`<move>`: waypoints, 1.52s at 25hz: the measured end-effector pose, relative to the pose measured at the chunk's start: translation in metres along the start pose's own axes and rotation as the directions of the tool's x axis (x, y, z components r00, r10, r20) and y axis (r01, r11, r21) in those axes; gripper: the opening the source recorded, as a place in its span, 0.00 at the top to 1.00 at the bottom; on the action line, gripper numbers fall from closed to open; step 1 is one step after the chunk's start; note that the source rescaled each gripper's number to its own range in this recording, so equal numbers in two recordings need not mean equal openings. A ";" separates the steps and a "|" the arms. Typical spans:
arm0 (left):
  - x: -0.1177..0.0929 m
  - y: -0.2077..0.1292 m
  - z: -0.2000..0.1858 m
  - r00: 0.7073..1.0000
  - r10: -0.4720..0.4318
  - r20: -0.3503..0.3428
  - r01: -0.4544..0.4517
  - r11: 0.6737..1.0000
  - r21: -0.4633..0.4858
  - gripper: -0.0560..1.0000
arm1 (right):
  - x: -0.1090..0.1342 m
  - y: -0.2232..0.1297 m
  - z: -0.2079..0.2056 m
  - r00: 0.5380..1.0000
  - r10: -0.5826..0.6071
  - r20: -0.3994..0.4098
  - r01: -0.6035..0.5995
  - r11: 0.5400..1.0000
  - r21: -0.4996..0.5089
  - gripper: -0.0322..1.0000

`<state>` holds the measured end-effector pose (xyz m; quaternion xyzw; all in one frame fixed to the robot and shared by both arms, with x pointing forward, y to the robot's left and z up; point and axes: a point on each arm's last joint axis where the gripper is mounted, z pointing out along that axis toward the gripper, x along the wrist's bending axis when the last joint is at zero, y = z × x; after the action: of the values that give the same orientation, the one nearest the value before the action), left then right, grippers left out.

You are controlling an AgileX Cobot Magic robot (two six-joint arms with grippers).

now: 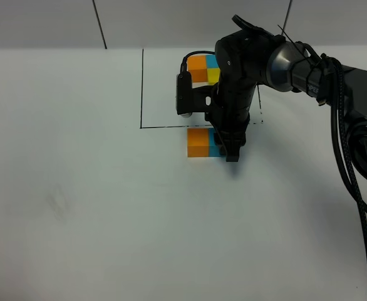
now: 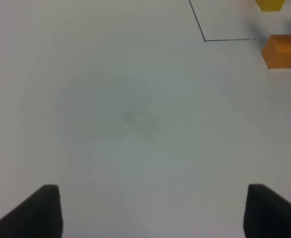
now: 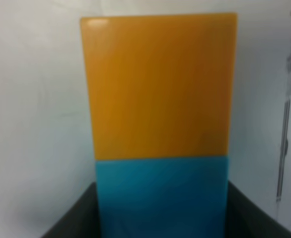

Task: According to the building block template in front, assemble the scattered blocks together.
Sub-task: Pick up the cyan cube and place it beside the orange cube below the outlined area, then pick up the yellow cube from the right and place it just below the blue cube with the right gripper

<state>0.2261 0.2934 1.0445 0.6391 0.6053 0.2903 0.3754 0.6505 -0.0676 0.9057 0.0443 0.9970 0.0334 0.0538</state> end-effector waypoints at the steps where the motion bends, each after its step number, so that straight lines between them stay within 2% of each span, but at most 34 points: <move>1: 0.000 0.000 0.000 1.000 0.000 0.000 0.000 1.000 0.000 0.29 | 0.000 0.000 0.000 1.000 -0.005 0.000 0.005 1.000 0.000 0.72; 11: 0.000 0.000 0.000 1.000 0.000 0.000 0.000 1.000 0.000 0.29 | 0.000 0.000 0.000 1.000 -0.028 0.000 0.028 1.000 0.000 0.72; 20: 0.000 0.000 0.000 1.000 0.000 0.000 0.000 1.000 0.000 0.29 | -0.005 -0.007 -0.004 1.000 0.005 -0.004 -0.005 1.000 -0.024 0.71; 23: 0.000 0.000 0.000 1.000 0.000 0.000 0.000 1.000 0.000 0.29 | -0.008 -0.013 -0.015 0.999 0.033 0.010 -0.033 0.999 -0.026 0.58; 26: 0.000 0.000 0.000 1.000 0.000 0.000 0.000 1.000 0.000 0.29 | -0.013 -0.023 -0.043 0.991 0.131 0.036 -0.129 0.991 -0.045 0.43; 28: 0.000 0.000 0.000 1.000 0.000 0.000 0.000 1.000 0.000 0.29 | -0.016 -0.033 -0.062 0.976 0.213 0.044 -0.210 0.976 -0.054 0.36; 30: 0.000 0.000 0.000 1.000 0.000 0.000 0.000 1.000 0.000 0.29 | -0.019 -0.047 -0.079 0.947 0.317 0.042 -0.314 0.947 -0.074 0.34; 32: 0.000 0.000 0.000 1.000 0.000 0.000 0.000 1.000 0.000 0.29 | -0.020 -0.069 -0.093 0.897 0.442 0.021 -0.438 0.894 -0.095 0.32; 34: 0.000 0.000 0.000 1.000 0.000 0.000 0.000 1.000 0.000 0.29 | -0.016 -0.095 -0.103 0.819 0.574 -0.009 -0.572 0.814 -0.101 0.32; 36: 0.000 0.000 0.000 1.000 0.000 0.000 0.000 1.000 0.000 0.29 | -0.007 -0.129 -0.110 0.707 0.707 -0.017 -0.705 0.703 -0.090 0.32; 38: 0.000 0.000 0.000 1.000 0.000 0.000 0.000 1.000 0.000 0.29 | 0.006 -0.162 -0.114 0.601 0.799 0.008 -0.794 0.599 -0.101 0.32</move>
<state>0.2261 0.2934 1.0445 0.6391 0.6053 0.2903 0.3754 0.6185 -0.2347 1.0070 0.4824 0.8685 0.0960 0.0613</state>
